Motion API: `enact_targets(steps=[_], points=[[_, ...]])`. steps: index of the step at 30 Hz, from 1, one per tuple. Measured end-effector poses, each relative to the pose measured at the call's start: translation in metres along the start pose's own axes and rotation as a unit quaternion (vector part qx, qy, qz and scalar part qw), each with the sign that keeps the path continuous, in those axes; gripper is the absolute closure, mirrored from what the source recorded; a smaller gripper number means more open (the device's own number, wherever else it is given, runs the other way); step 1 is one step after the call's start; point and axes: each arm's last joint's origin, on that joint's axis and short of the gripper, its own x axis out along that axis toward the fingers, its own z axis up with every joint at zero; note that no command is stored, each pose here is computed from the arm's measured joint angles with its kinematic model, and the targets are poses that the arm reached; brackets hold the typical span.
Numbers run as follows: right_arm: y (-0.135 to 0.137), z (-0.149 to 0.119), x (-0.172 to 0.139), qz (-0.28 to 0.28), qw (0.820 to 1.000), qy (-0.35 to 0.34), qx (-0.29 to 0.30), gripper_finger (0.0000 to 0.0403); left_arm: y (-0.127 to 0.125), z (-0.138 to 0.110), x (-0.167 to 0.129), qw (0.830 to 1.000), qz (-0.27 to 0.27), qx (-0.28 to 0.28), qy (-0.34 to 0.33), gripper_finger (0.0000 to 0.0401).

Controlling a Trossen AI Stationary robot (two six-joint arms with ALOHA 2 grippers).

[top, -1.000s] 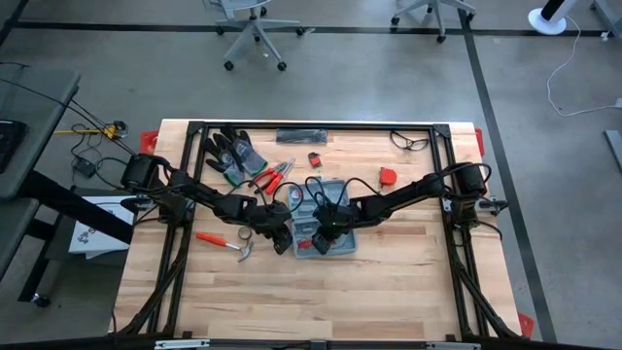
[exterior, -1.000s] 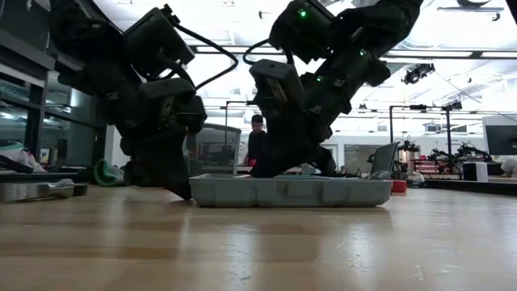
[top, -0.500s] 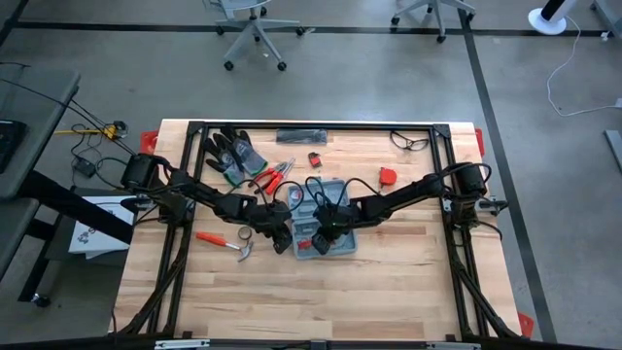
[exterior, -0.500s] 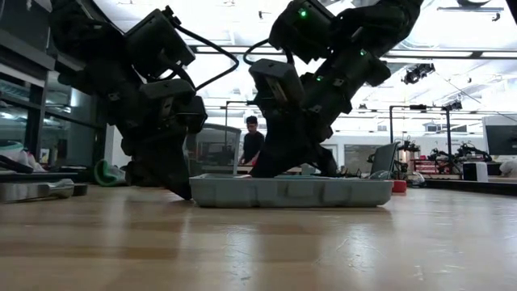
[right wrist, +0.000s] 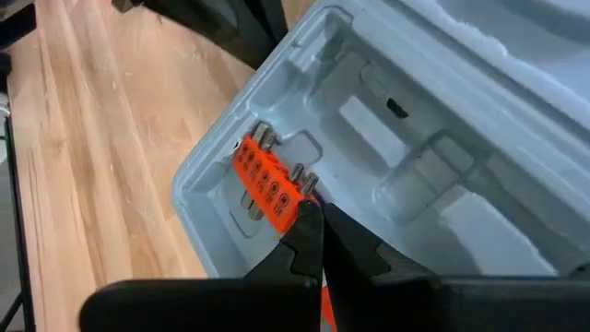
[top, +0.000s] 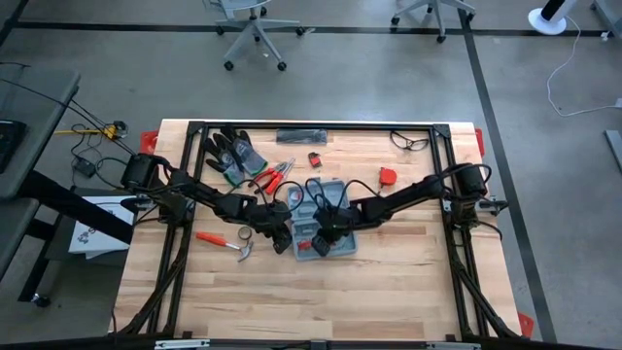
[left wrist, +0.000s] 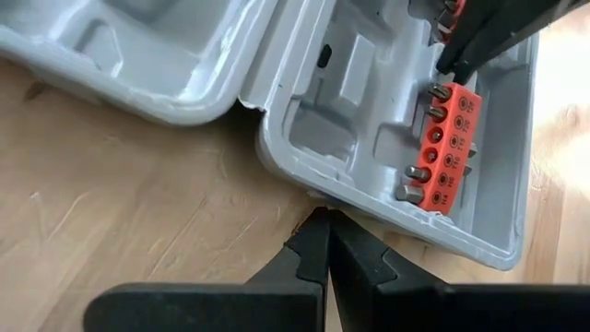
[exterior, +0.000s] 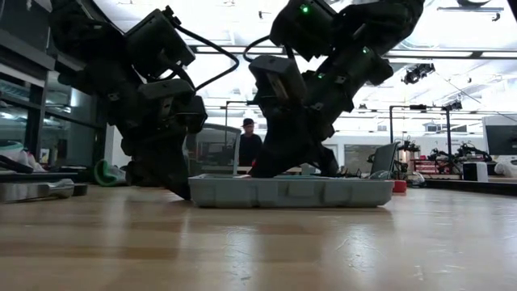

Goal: Prefit tool cases
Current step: Put the screwdriver bit set into the gray prefit tool case

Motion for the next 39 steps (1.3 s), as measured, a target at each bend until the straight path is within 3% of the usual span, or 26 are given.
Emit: enact_targets(steps=[39], points=[[0.0050,-0.0061,0.0005,0.002,1.000,0.008,0.011,0.0403,-0.0001,-0.0003,-0.0001,1.000,-0.003,0.005,0.003,0.0401]])
